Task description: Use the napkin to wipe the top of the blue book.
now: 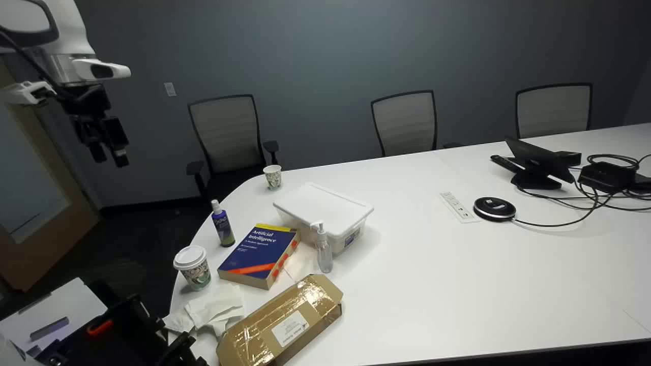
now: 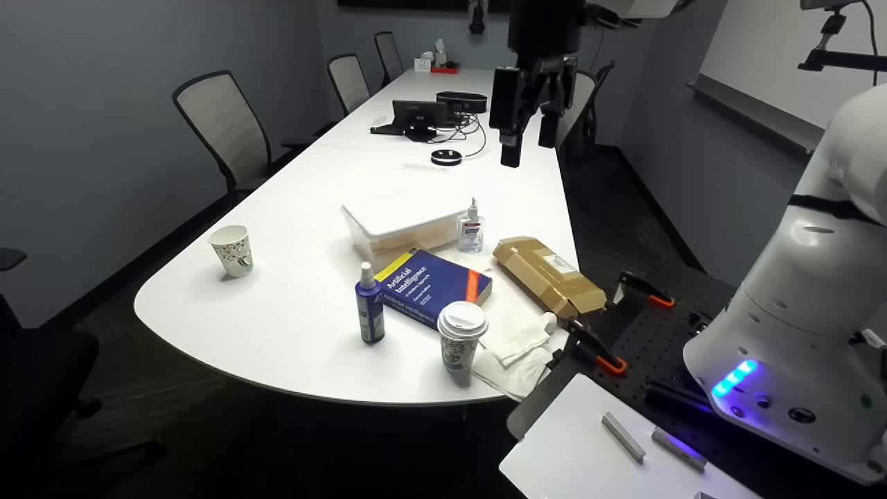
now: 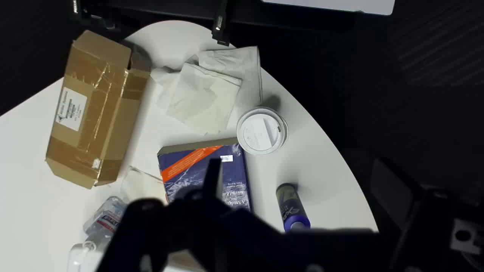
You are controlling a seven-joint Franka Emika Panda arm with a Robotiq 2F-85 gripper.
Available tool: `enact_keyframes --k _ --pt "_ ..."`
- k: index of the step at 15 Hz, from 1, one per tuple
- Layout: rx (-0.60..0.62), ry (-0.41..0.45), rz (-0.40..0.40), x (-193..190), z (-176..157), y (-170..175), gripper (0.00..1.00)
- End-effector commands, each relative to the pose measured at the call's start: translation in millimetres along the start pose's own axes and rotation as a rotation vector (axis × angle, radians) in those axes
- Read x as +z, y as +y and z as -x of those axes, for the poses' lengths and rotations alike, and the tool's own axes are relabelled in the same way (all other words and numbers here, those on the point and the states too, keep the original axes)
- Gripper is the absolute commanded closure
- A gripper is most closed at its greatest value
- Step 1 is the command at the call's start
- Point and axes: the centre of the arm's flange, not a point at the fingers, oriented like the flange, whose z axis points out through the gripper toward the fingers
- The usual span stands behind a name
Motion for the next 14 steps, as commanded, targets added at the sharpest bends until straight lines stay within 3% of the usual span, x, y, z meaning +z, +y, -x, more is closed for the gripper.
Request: enact_keyframes --k 1,3,5,9,14 --pt "0.000 0.000 0.000 0.0 0.0 0.0 0.00" --pt "0.000 0.000 0.000 0.0 0.0 0.0 0.00" --pt "-0.009 -0.018 -0.050 -1.7 -7.9 13.2 0.00" --pt "0.008 -0.026 -0.203 13.0 -32.6 73.9 0.00" --pt "0.094 -0.025 -0.351 78.6 -53.0 158.8 0.00"
